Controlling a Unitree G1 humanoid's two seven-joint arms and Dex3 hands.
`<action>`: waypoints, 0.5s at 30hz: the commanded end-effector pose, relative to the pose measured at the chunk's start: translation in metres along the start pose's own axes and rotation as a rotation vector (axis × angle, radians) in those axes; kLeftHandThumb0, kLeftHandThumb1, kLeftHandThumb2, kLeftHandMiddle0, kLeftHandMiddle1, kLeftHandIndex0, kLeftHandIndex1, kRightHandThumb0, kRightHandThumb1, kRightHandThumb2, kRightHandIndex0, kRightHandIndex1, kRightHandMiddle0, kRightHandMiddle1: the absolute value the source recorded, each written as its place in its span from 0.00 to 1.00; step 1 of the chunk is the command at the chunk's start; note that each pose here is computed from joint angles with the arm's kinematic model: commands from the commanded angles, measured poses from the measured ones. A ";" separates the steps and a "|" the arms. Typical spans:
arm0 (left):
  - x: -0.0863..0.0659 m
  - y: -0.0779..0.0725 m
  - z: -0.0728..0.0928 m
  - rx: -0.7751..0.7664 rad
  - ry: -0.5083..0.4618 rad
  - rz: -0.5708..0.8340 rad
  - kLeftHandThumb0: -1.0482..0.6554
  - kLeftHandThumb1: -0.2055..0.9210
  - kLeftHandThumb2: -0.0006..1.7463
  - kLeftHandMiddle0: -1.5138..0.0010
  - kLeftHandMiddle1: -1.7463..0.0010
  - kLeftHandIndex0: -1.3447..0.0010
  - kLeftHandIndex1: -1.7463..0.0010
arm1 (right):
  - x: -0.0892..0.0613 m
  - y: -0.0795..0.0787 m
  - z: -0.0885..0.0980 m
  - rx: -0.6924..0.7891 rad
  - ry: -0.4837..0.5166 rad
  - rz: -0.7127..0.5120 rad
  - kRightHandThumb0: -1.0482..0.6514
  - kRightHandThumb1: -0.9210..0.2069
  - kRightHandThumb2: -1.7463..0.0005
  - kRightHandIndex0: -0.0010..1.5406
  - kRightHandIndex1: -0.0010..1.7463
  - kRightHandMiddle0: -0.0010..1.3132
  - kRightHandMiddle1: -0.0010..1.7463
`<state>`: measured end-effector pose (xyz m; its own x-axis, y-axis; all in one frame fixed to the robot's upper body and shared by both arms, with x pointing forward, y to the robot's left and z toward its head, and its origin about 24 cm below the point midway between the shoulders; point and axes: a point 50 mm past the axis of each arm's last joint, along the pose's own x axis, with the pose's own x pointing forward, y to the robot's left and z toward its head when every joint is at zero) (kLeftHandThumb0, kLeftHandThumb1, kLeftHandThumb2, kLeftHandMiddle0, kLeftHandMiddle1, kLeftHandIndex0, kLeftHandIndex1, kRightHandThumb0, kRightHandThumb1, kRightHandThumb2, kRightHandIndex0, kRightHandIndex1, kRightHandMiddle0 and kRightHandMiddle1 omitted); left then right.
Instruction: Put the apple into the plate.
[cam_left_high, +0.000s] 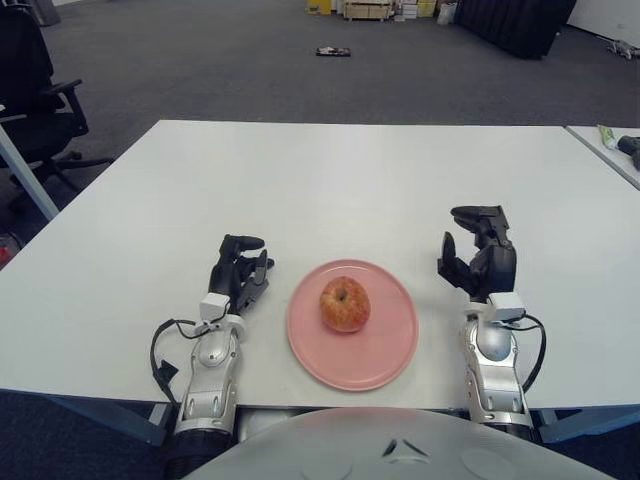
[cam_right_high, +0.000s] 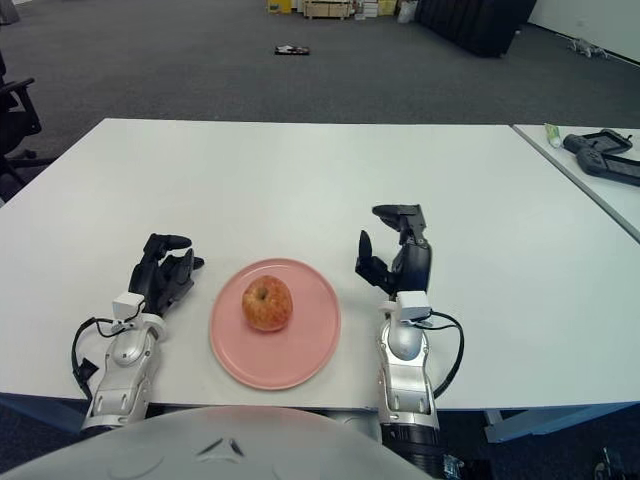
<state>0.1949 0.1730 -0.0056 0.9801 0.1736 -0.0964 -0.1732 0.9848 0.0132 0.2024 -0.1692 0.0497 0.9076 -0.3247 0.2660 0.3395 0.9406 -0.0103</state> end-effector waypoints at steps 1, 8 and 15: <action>-0.002 0.002 -0.005 0.002 0.031 -0.005 0.41 0.97 0.33 0.69 0.22 0.84 0.00 | 0.002 0.000 -0.003 0.007 0.023 -0.017 0.38 0.32 0.42 0.54 1.00 0.32 1.00; -0.002 0.002 -0.004 0.002 0.036 -0.006 0.41 0.96 0.34 0.69 0.23 0.84 0.00 | 0.002 -0.008 -0.015 0.008 0.119 -0.043 0.37 0.34 0.40 0.60 1.00 0.34 1.00; -0.002 0.002 -0.004 0.001 0.039 -0.006 0.41 0.95 0.35 0.68 0.24 0.83 0.00 | -0.003 -0.009 -0.027 -0.022 0.211 -0.022 0.37 0.35 0.39 0.62 1.00 0.34 1.00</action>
<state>0.1951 0.1732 -0.0049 0.9799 0.1711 -0.1022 -0.1709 0.9852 0.0102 0.2030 -0.1784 0.0294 0.9238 -0.3686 0.1035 0.3722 0.9280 -0.0171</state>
